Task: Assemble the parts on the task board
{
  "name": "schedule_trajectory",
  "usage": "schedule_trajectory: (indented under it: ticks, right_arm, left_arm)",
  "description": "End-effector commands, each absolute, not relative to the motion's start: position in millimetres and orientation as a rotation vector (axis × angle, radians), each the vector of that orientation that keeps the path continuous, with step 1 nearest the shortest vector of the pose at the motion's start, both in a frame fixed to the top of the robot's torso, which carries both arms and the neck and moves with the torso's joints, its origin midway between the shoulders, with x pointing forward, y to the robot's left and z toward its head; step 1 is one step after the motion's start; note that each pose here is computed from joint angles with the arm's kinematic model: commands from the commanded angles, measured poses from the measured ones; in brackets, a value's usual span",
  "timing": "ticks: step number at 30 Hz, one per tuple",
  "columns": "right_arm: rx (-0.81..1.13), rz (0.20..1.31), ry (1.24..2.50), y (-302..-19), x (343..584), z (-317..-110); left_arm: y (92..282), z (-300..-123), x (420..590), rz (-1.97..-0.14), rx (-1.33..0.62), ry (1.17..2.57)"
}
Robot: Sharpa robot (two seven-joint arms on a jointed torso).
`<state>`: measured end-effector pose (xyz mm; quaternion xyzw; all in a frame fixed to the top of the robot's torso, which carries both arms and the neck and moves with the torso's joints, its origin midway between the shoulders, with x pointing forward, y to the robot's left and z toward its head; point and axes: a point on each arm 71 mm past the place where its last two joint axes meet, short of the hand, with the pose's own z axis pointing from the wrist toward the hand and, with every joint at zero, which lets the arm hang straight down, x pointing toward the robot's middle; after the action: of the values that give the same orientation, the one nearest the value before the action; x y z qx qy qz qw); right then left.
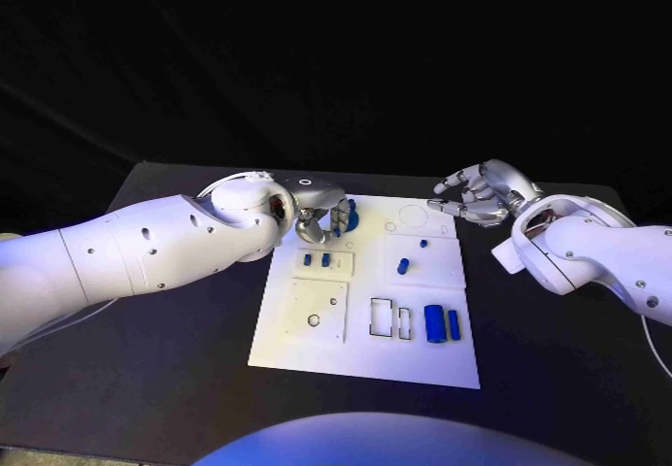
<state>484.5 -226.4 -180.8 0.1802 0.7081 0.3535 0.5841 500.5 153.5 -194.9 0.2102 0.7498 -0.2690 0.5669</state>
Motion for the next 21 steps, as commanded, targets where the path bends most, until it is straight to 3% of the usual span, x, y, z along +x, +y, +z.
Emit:
schedule_trajectory:
  ticks: [1, 11, 21]
  right_arm:
    - [0.413, 0.827, 1.648, -227, 485, -180]
    - [0.415, 0.824, 1.648, -228, 485, -181]
    - [0.413, 0.825, 1.649, -227, 485, -181]
  left_arm:
    - [159.6, -194.4, 500.0, -0.65, 0.442, 1.794]
    - [180.5, -197.8, 501.9, -0.62, 0.401, 1.844]
    - [182.9, -200.8, 502.8, -0.632, 0.381, 1.878]
